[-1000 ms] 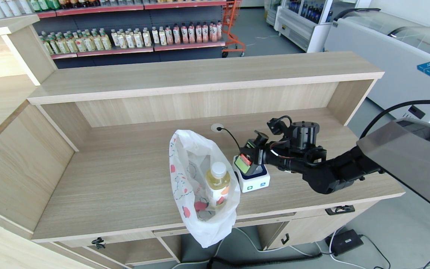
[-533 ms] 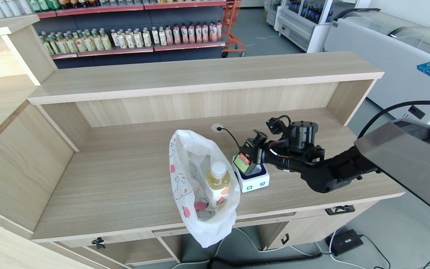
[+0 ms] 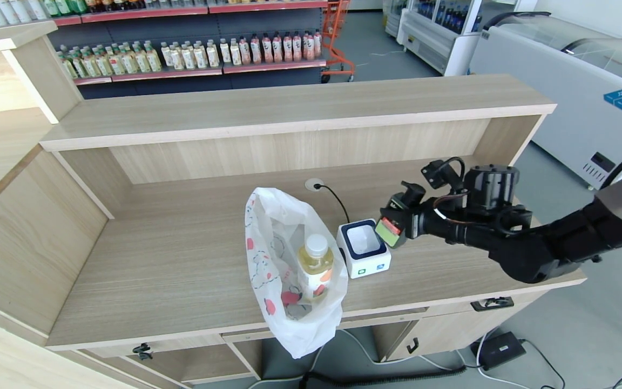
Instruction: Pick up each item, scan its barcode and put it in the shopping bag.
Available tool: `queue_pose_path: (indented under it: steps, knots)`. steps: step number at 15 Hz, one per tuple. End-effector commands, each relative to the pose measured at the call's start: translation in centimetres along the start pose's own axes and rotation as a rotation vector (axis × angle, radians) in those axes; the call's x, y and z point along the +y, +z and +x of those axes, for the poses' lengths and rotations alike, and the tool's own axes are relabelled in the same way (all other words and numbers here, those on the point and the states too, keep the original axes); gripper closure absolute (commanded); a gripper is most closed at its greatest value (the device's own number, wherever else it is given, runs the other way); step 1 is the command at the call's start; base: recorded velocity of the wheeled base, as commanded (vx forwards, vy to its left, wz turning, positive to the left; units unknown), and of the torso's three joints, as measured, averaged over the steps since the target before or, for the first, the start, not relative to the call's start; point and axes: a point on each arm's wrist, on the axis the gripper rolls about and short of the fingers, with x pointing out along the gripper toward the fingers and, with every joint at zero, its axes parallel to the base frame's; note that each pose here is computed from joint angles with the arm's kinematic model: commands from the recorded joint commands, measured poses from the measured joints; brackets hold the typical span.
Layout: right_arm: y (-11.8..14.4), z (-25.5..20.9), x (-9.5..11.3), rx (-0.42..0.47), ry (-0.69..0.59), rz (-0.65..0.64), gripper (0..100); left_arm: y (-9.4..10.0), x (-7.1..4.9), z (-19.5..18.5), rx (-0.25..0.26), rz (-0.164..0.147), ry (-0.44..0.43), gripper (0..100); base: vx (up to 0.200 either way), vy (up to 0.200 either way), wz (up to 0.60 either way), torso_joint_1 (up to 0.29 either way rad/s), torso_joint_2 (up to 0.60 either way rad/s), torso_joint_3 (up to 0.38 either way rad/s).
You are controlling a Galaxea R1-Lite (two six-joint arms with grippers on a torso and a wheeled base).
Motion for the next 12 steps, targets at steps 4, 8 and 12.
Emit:
queue_pose_path:
  steps: [4,8,12]
  knots:
    - [3.1,-16.2,-1.8,-0.124,-0.338,-0.369,100,0.0,0.0,0.0,-0.001,0.000,0.000,0,0.000,0.000,0.00,0.000,0.00,0.000]
    - [4.0,-18.7,-1.9,-0.160,-0.417,-0.399,100,0.0,0.0,0.0,-0.001,0.000,0.000,0,0.000,0.000,0.00,0.000,0.00,0.000]
    - [4.1,-20.1,-3.2,-0.125,-0.523,-0.486,100,0.0,0.0,0.0,-0.001,0.000,0.000,0,0.000,0.000,0.15,0.002,0.00,0.002]
